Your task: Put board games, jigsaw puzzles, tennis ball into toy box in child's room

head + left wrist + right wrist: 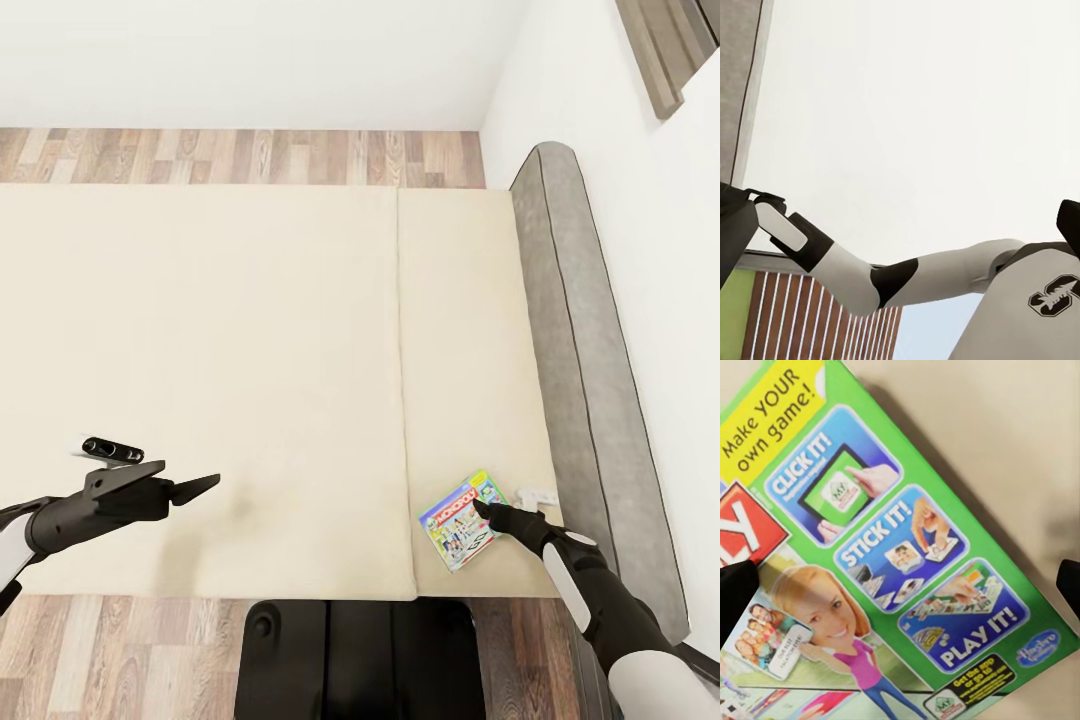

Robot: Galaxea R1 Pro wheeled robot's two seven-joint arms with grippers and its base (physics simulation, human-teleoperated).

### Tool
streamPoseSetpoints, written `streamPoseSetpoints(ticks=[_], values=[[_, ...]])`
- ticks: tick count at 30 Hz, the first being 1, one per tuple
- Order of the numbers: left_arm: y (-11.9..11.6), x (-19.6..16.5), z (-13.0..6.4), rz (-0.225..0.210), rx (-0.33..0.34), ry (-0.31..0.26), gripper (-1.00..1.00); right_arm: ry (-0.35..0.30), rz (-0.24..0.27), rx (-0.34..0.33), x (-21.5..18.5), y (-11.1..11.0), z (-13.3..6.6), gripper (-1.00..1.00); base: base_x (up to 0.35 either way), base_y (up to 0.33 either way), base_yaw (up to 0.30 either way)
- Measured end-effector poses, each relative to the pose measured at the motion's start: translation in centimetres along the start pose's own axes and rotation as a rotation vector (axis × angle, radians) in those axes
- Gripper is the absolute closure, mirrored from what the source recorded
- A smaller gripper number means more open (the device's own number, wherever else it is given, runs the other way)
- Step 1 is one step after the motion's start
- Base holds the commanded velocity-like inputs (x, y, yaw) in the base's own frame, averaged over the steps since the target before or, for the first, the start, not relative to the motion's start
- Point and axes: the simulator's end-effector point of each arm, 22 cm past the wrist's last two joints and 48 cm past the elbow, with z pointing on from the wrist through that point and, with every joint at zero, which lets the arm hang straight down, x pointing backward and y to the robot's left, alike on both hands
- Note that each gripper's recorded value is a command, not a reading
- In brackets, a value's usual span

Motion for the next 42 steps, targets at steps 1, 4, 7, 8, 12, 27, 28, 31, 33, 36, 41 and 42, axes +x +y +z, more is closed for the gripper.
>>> streamPoseSetpoints(ticks=[1,4,7,8,12,27,28,31,33,36,41,42], values=[[0.0,0.0,0.0,0.0,0.0,0.0,-1.0,0.0,0.0,0.0,0.0,0.0,0.0,-1.0,0.0,0.0,0.0],[0.0,0.0,0.0,0.0,0.0,0.0,-1.0,0.0,-0.001,0.0,0.0,0.0,0.0,-1.0,0.0,0.0,0.0],[0.0,0.0,0.0,0.0,0.0,0.0,-1.0,0.0,-0.001,0.0,-0.01,0.0,0.0,-1.0,0.0,0.0,0.0],[0.0,0.0,0.0,0.0,0.0,0.0,-1.0,0.0,-0.002,0.0,-0.01,0.0,0.0,-1.0,0.0,0.0,0.0],[-0.05,0.01,0.01,0.001,0.0,0.0,-1.0,0.0,-0.002,0.0,0.0,-0.01,0.0,-1.0,0.0,0.0,0.0],[-0.38,0.0,0.1,0.007,0.003,0.002,-1.0,-0.001,0.009,0.006,0.04,-0.03,-0.05,-1.0,0.0,0.0,0.0],[-0.39,0.01,0.11,0.007,0.003,0.002,-1.0,-0.001,0.012,0.006,0.03,-0.05,-0.05,-1.0,0.0,0.0,0.0],[-0.39,0.0,0.11,0.007,0.003,0.002,-1.0,-0.001,0.011,0.007,0.02,-0.06,-0.06,-1.0,0.0,0.0,0.0],[-0.39,0.0,0.1,0.007,0.003,0.002,-1.0,-0.001,0.011,0.006,0.05,-0.02,-0.05,-1.0,0.0,0.0,0.0],[-0.39,0.01,0.11,0.007,0.003,0.002,-1.0,-0.001,0.011,0.006,0.05,-0.03,-0.05,-1.0,0.0,0.0,0.0],[-0.4,0.01,0.11,0.007,0.003,0.002,-1.0,-0.001,0.015,0.007,0.05,-0.05,-0.05,-1.0,0.0,0.0,0.0],[-0.42,0.01,0.12,0.007,0.003,0.003,-1.0,-0.001,0.017,0.007,0.06,-0.06,-0.06,-1.0,0.0,0.0,0.0]])
